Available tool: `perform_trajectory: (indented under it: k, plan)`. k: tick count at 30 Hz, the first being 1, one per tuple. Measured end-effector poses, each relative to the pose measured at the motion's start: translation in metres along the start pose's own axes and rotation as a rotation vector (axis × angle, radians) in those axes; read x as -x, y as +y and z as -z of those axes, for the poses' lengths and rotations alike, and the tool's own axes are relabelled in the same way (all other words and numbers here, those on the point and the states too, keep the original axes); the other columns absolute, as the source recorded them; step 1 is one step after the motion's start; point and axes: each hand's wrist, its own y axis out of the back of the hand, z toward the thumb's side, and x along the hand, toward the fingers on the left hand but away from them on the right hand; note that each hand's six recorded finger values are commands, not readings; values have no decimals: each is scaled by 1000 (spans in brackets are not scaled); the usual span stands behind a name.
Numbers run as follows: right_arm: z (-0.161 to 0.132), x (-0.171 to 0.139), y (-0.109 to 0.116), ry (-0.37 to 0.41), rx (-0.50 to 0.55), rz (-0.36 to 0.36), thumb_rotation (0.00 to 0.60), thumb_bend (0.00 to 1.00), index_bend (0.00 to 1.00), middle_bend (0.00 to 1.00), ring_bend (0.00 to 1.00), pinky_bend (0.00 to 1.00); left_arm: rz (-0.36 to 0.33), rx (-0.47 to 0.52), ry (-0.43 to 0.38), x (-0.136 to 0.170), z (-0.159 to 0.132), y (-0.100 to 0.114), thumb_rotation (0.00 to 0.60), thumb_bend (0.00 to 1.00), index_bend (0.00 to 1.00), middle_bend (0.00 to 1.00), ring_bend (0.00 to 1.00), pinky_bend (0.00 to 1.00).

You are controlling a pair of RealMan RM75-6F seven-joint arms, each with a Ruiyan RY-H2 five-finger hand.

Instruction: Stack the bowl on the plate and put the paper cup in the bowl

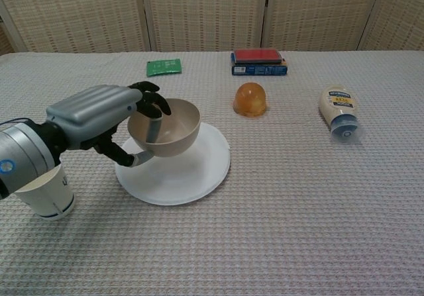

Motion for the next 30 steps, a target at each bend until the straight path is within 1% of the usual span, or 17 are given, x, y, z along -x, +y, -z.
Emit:
perform_trajectory:
  k: [8,12,17,23,30]
  plan:
    - [5,-15,20,-11,-12,29,600,294,172,2,0,0,-15,50,34,1,16,3,600,379,616,258,33,197]
    - [5,-22,26,-4,-6,16,600,299,172,8,0,0,-13,60,36,1,18,2,600,378,616,258,33,196]
    - [3,-31,36,30,30,21,600,299,172,13,0,0,-13,62,35,1,17,1,600,379,616,258,33,197]
    - [-3,-41,41,88,52,11,600,299,172,14,0,0,1,70,33,3,14,-6,600,379,616,258,33,197]
    - [-6,-48,43,116,65,9,600,298,172,14,0,0,16,87,40,5,13,-15,600,378,616,258,33,197]
